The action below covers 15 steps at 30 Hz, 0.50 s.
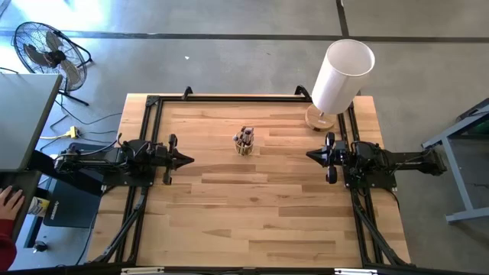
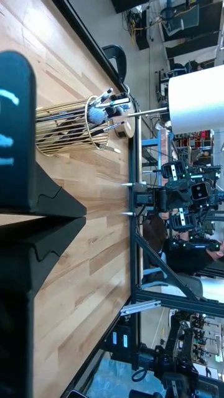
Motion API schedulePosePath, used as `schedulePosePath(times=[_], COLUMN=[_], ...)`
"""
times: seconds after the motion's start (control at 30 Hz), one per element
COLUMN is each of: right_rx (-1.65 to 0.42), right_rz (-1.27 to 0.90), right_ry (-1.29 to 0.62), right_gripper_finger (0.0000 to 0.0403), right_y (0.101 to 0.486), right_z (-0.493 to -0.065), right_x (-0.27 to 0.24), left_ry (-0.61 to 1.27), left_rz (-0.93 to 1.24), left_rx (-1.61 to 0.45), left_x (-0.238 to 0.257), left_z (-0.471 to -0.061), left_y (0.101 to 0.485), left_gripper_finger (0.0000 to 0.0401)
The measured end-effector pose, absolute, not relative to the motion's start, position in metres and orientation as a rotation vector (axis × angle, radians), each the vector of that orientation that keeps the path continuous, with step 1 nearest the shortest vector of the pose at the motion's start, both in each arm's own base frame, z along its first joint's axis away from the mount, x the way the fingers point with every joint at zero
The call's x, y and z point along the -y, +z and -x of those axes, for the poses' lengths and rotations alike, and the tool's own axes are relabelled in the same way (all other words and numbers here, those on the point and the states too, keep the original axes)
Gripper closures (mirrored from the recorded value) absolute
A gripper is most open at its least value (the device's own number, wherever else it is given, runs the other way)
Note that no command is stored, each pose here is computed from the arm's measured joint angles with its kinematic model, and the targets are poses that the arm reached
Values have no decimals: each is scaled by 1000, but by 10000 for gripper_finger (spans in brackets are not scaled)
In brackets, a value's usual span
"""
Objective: Put items in baskets/containers
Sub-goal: Return to Home Position
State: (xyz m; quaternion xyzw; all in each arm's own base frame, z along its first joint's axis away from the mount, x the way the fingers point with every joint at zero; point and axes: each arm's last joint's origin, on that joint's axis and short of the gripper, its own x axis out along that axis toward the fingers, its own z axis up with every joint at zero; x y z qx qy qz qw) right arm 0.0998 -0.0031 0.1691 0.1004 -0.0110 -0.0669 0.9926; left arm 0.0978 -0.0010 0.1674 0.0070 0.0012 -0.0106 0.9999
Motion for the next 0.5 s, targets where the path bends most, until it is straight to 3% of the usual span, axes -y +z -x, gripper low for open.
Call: schedulePosePath(times=[0.5], right_rx=[23], right_rz=[-201], right_ry=[-134], right_gripper_finger=[398], right_y=[169], right_z=[-100], right_x=[3], left_ry=[-21], left_rz=[-14], left_rx=[-2], left_x=[1], left_z=[-98], left_y=[167], left_gripper_finger=[400])
